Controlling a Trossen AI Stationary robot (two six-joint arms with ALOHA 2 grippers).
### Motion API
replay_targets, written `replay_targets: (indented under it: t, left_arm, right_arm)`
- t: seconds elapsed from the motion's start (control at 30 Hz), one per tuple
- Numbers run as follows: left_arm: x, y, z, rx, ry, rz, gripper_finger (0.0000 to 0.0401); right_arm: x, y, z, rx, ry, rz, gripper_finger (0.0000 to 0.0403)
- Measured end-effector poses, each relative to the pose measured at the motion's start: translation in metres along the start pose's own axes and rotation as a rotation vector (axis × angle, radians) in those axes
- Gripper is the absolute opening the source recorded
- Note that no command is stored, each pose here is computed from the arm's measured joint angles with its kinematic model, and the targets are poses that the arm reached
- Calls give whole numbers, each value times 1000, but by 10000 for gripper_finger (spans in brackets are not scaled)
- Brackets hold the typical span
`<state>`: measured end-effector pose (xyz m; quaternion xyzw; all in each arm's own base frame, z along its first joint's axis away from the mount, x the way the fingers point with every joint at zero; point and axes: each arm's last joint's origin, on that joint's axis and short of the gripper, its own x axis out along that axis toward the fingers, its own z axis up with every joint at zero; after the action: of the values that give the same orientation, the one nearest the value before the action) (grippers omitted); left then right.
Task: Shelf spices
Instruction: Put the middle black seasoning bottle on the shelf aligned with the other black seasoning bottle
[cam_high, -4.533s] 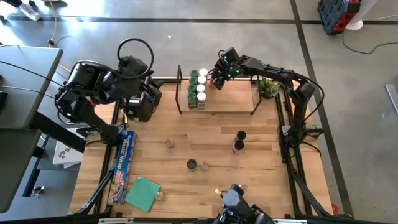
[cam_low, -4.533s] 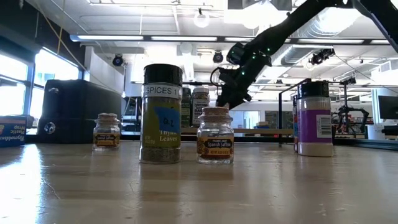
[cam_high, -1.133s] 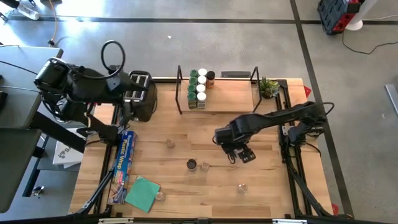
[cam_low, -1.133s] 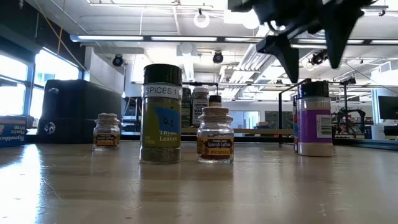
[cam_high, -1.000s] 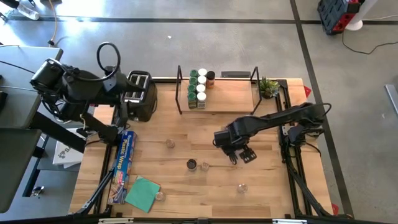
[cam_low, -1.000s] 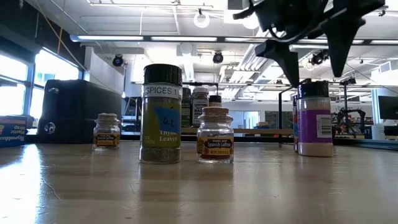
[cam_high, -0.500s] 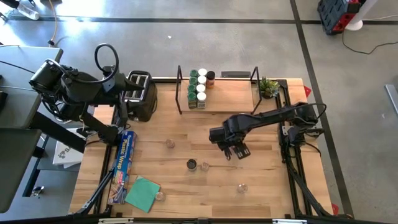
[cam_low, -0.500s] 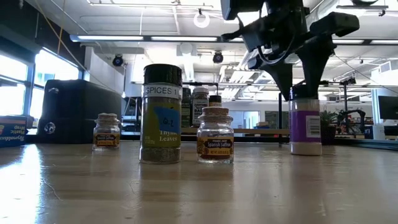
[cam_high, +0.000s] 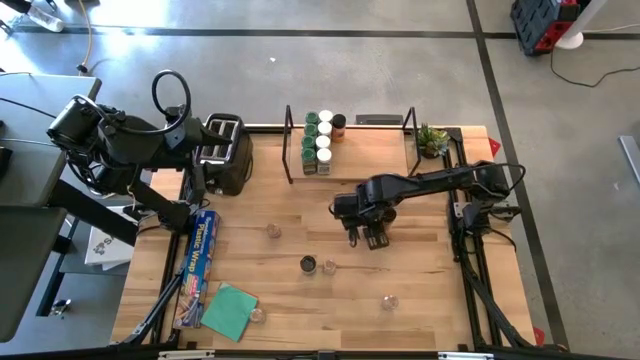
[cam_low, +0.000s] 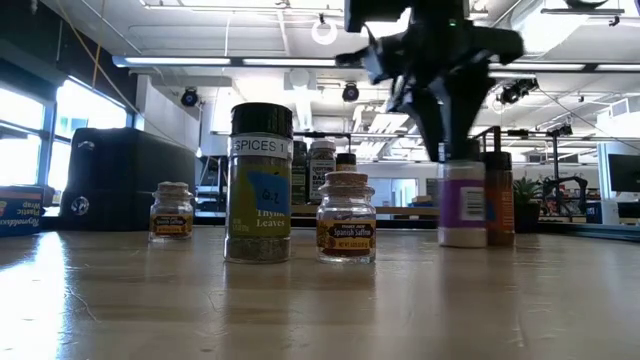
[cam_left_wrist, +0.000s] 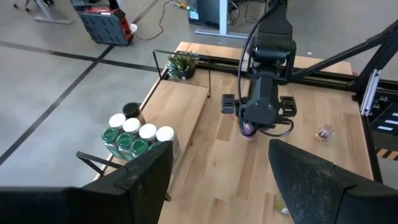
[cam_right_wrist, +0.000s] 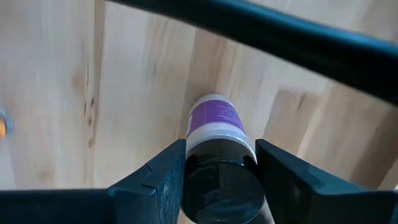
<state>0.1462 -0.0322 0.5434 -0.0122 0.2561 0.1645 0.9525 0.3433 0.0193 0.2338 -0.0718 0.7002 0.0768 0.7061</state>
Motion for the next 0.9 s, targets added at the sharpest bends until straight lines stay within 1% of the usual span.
replay_targets:
  t: [0.23, 0.4, 0.5, 0.6, 0.77, 0.9]
  left_arm:
    - [0, 0, 0, 0, -1, 3, 262]
    - [0, 0, 0, 0, -1, 4, 262]
    - [0, 0, 0, 0, -1, 4, 262]
    - [0, 0, 0, 0, -1, 4, 262]
    - [0, 0, 0, 0, -2, 5, 262]
    - [0, 0, 0, 0, -2, 5, 262]
  right_arm:
    - [-12, -8, 17, 12, -178, -28, 171]
    - [-15, -9, 21, 12, -221, -33, 176]
    - [-15, -9, 22, 18, -223, -33, 195]
    - [-15, -10, 22, 40, -231, -31, 228]
    - [-16, -9, 22, 42, -230, -31, 284]
    - [-25, -11, 20, 104, -218, -13, 305]
